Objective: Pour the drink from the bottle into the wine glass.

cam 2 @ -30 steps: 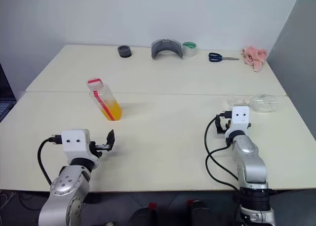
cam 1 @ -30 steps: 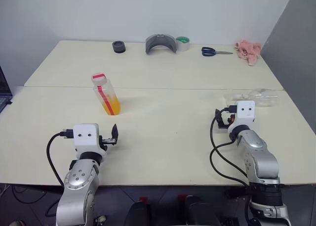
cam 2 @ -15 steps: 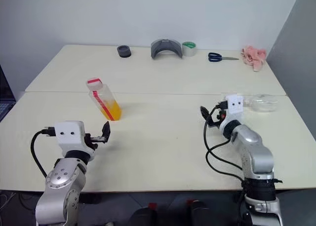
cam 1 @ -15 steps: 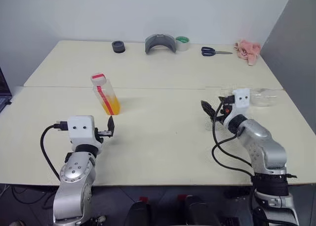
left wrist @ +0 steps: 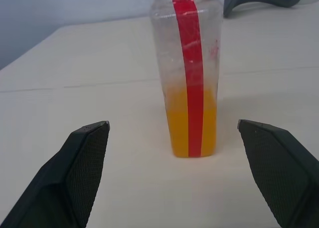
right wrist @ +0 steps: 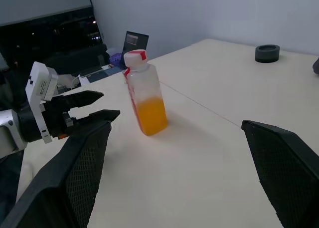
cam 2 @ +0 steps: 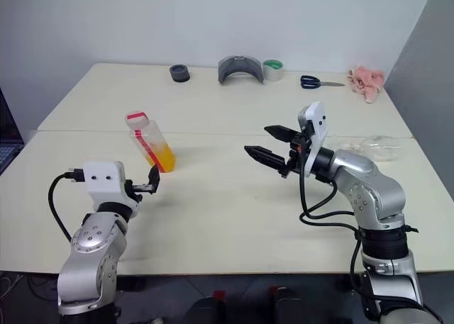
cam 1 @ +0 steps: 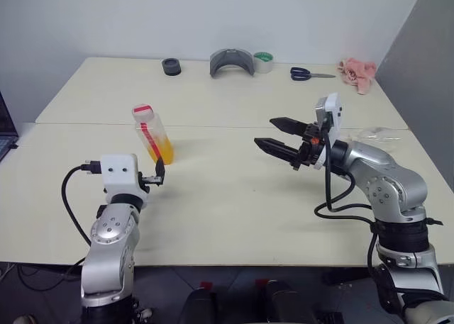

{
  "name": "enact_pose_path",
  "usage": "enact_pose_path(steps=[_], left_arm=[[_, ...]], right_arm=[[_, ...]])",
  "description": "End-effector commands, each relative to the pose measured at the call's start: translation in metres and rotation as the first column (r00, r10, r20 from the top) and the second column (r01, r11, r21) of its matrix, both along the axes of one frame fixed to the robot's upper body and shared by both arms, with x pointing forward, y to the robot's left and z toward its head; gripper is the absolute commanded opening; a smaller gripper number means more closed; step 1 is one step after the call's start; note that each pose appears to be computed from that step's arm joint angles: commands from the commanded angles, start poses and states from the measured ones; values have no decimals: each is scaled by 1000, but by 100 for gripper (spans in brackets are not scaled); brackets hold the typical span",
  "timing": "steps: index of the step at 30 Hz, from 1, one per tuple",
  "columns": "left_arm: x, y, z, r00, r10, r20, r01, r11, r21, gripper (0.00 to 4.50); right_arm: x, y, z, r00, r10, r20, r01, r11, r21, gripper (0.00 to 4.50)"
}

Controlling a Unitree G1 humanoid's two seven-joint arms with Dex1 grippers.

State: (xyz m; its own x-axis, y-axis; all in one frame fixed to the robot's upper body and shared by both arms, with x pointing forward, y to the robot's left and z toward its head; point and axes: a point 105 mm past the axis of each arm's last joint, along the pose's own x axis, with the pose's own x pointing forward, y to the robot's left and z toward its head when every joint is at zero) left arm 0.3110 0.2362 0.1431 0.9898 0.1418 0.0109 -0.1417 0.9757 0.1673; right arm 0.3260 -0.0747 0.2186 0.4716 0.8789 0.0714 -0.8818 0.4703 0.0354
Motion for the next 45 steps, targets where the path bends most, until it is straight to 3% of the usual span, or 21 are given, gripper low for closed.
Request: enact_pose_path(steps=[1, 15, 45], left_arm=[[6, -3, 14, 998, -14, 57, 13, 1000, 28, 450], [27, -5, 33, 993, -33, 116, 29, 999, 34, 450], [79, -11, 47, 972, -138, 189, 134, 990, 33, 450]], right_arm=[[-3, 5, 10, 999, 19, 49, -19, 1000, 6, 449], [-4, 9, 12, 998, 36, 54, -36, 999, 9, 449], [-6, 9, 12, 999, 12, 50, -13, 1000, 19, 449]])
